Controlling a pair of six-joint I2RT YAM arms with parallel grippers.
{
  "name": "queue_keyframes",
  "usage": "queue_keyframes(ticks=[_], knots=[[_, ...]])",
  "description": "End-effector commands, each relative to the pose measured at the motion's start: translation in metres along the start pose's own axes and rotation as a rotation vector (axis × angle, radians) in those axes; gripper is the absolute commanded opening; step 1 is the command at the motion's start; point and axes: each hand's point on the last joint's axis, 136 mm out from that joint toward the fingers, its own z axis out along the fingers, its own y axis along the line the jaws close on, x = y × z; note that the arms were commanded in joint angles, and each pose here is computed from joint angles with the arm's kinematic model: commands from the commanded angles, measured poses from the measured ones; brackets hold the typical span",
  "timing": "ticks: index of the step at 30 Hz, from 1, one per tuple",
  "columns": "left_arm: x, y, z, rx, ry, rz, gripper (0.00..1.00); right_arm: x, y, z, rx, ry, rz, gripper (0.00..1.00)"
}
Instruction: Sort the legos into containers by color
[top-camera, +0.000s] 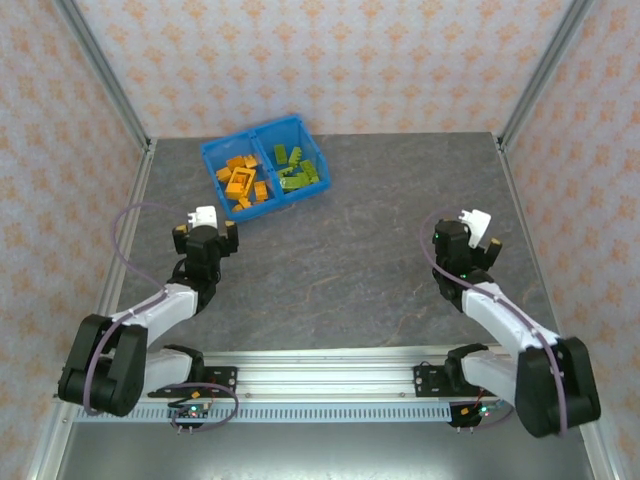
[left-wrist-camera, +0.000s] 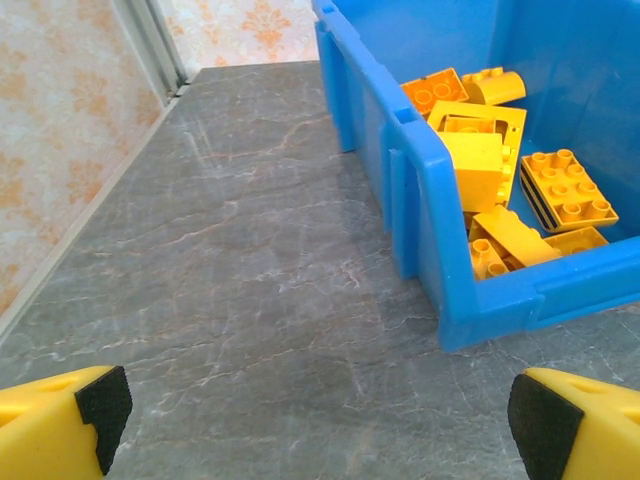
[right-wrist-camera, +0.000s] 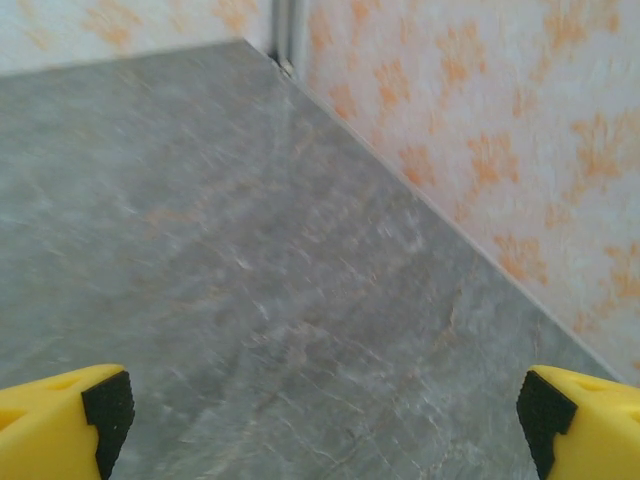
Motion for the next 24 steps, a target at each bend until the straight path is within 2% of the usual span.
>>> queue_keyframes(ticks=[1, 3, 6, 9, 10, 12, 14, 15, 17, 24], knots=[[-0.015, -0.006, 0.012, 0.042, -0.077, -0.008, 1.0, -0.003, 0.01, 0.023, -0.052, -0.059, 0.142, 0.99], [-0.008, -0.006, 0.023, 0.038, -0.053, -0.009, 1.0, -0.006, 0.02, 0.038, -0.067, -0.04, 0.135, 0.99], [0.008, -0.009, 0.036, 0.06, -0.043, -0.028, 1.0, -0.009, 0.042, 0.054, -0.109, -0.02, 0.02, 0.99], [0.012, -0.012, 0.039, 0.091, -0.031, -0.028, 1.0, 0.001, 0.052, 0.061, -0.196, -0.068, 0.036, 0.99], [0.011, -0.013, 0.039, 0.099, -0.038, -0.026, 1.0, 0.006, 0.052, 0.058, -0.225, -0.04, 0.035, 0.99], [0.012, -0.012, 0.041, 0.088, -0.027, -0.028, 1.0, 0.008, 0.058, 0.061, -0.307, -0.11, 0.067, 0.99], [0.011, -0.009, 0.044, 0.085, -0.008, -0.047, 1.0, 0.014, 0.058, 0.06, -0.301, -0.023, 0.038, 0.99], [0.012, -0.007, 0.045, 0.084, -0.002, -0.057, 1.0, 0.011, 0.059, 0.061, -0.307, -0.074, 0.053, 0.99], [0.012, -0.006, 0.046, 0.083, -0.002, -0.058, 1.0, 0.012, 0.059, 0.06, -0.305, -0.042, 0.045, 0.99], [0.012, -0.006, 0.046, 0.083, -0.002, -0.058, 1.0, 0.012, 0.06, 0.06, -0.314, -0.046, 0.04, 0.99]])
